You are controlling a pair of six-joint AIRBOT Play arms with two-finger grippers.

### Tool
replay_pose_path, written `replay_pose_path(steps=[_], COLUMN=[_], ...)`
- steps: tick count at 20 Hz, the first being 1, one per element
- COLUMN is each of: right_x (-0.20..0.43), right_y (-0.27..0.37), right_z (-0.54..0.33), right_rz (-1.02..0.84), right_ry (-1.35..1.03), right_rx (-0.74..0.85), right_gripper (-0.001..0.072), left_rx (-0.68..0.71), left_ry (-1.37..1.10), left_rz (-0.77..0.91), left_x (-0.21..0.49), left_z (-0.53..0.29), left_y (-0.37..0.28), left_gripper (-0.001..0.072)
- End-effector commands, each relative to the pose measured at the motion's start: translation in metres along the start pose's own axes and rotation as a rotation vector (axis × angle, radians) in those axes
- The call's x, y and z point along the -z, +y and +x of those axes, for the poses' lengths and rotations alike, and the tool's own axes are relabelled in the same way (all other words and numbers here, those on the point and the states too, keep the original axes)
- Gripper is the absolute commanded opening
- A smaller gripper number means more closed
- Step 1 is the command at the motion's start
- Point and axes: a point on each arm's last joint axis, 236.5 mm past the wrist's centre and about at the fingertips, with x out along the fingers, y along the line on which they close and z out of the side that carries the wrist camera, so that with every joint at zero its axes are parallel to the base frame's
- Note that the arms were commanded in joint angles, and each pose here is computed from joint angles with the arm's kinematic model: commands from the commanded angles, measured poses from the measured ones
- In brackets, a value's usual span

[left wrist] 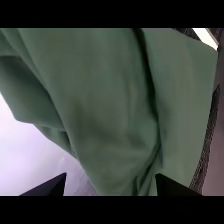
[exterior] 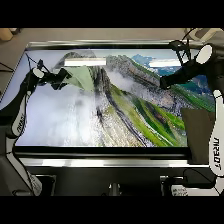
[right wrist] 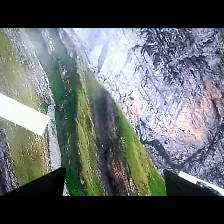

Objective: Fold the shirts.

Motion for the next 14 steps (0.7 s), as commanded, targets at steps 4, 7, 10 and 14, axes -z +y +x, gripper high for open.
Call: replay_pose_path(steps=[4, 7, 10, 14], right_x=[0.008, 0.009, 0.006, -0.018], right_y=[0.014, 0.013, -0.003, -0.008], right_z=[-0.001, -0.004, -0.003, -0.035], right_rz=[-0.010, -0.055, -0.119, -0.165], right_ry=[0.036, 0.037, 0.023, -0.077], right_rx=[-0.057, -0.053, 0.016, 0.068], right_gripper=[0.0663, 0.0665, 0.0666, 0.0666], left_rx=[0.025, 0.096, 0.254, 0.470], left_ry=[-0.046, -0.095, -0.113, -0.237], left_rz=[-0.106, -0.160, 0.009, 0.578], left_x=[-0.008, -0.023, -0.037, -0.009], left_z=[0.031, 0.025, -0.019, -0.181], left_y=[0.014, -0.002, -0.064, -0.211], left_gripper=[0.0505, 0.0067, 0.0030, 0.0029])
